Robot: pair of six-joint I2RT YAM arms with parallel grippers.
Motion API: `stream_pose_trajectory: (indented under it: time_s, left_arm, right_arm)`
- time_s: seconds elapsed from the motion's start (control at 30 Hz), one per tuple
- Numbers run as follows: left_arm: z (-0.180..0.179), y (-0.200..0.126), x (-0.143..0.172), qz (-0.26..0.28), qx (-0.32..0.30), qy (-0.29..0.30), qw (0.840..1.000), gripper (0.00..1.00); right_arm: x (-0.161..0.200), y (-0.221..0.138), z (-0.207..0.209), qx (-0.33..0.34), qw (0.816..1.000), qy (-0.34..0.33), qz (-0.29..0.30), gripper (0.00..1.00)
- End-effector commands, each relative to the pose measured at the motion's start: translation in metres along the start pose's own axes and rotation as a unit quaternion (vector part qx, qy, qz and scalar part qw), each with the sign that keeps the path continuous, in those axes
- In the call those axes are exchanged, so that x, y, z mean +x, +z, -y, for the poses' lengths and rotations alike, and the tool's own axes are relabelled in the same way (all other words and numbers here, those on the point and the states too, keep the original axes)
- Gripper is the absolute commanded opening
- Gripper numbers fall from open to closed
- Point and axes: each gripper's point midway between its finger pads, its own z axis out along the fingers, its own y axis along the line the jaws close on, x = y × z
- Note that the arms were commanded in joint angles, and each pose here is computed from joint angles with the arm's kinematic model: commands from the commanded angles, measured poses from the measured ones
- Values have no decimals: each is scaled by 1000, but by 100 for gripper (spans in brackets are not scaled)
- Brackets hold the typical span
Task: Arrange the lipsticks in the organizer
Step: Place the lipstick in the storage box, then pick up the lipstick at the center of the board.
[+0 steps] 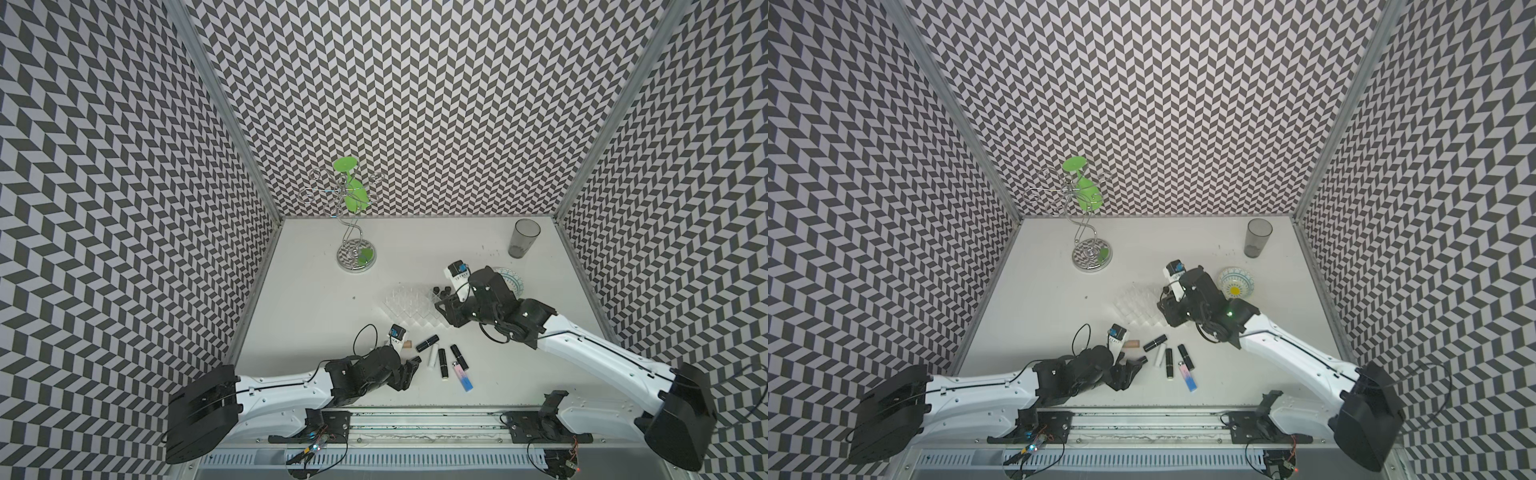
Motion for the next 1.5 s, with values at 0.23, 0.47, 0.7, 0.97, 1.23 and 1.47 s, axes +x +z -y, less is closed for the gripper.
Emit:
stream_pose_trajectory:
  time_s: [0.23, 0.47, 0.7, 0.97, 1.23, 1.47]
  left_arm:
    - [-5, 2, 25, -71, -40, 5, 997, 67]
    - [-1, 8, 33, -93, -58, 14, 994, 52]
    - [1, 18, 37, -118, -81, 26, 989, 34]
    - [16, 15, 28, -98, -52, 27, 993, 15]
    - [85, -55, -68, 99, 202, -10, 974, 0]
    - [78, -112, -113, 206, 282, -52, 936, 0]
  right_arm:
    - [-1, -7, -11, -48, 997, 12, 57, 46]
    - [3, -10, -11, -56, 996, 7, 70, 46]
    - [2, -15, -9, -52, 995, 5, 81, 45]
    - [3, -16, -9, -56, 995, 7, 86, 45]
    - [-2, -27, -17, -79, 991, 8, 105, 44]
    - [-11, -47, -22, -100, 983, 8, 157, 44]
